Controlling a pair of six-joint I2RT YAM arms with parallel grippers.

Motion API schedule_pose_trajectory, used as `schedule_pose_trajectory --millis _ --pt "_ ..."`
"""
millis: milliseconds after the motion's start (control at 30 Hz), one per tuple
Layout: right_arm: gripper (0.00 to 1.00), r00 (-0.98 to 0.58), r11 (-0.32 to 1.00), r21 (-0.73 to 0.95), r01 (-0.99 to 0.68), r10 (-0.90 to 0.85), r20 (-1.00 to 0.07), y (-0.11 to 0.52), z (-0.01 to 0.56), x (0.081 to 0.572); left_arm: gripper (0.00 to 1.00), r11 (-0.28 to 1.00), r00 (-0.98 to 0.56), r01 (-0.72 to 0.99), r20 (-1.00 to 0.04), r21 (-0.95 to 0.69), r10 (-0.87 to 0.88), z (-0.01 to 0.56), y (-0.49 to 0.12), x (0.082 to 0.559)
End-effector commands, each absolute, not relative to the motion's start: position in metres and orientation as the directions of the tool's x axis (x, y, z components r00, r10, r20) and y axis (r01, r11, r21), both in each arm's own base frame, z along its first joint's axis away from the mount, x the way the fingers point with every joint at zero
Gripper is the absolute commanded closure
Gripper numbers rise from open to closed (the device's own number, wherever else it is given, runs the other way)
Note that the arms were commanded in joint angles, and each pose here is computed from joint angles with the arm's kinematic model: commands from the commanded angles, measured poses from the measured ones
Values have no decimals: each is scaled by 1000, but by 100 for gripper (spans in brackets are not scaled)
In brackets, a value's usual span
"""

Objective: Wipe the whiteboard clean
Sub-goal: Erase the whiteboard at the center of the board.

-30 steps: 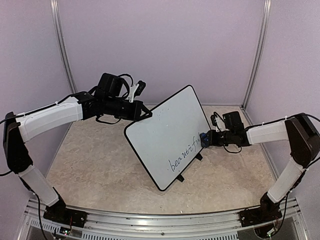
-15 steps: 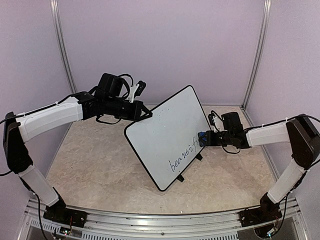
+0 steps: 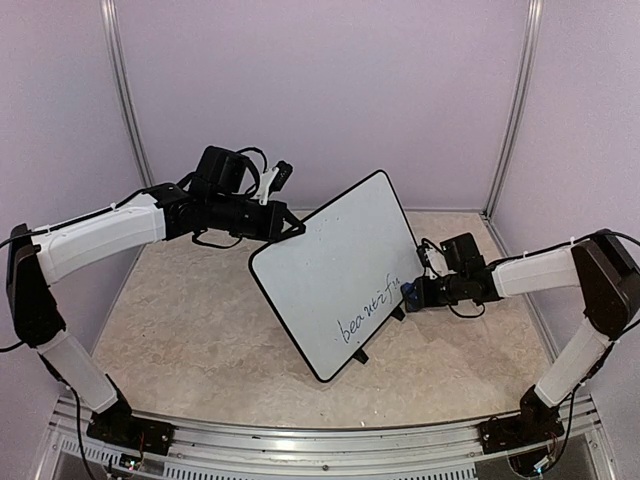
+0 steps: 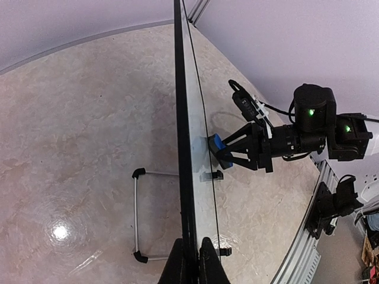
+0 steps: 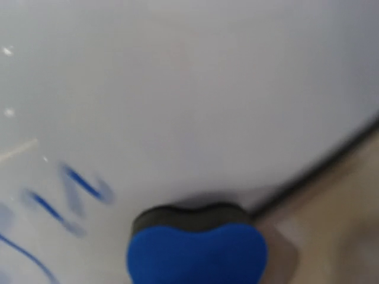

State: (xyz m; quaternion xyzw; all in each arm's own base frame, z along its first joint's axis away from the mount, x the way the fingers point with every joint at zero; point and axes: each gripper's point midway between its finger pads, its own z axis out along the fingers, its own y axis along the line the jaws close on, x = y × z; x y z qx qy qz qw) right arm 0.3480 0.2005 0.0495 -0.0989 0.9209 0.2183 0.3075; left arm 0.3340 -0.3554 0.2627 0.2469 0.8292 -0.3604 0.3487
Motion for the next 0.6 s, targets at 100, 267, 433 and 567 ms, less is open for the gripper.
schedule_pose_trajectory --millis 100,267,433,567 --pt "71 -681 808 343 -479 -96 -726 256 115 378 100 443 -512 817 -818 -370 263 275 -384 299" --pt "71 -689 810 345 -475 -98 -718 258 110 377 100 442 -511 817 -819 -369 262 276 -383 299" --pt "70 -740 839 325 -437 -130 -660 239 71 352 100 442 -511 818 -819 -369 261 276 -383 299" --pt "70 -764 859 303 -413 -146 -629 223 51 332 100 442 -515 816 -817 -373 261 275 -384 298"
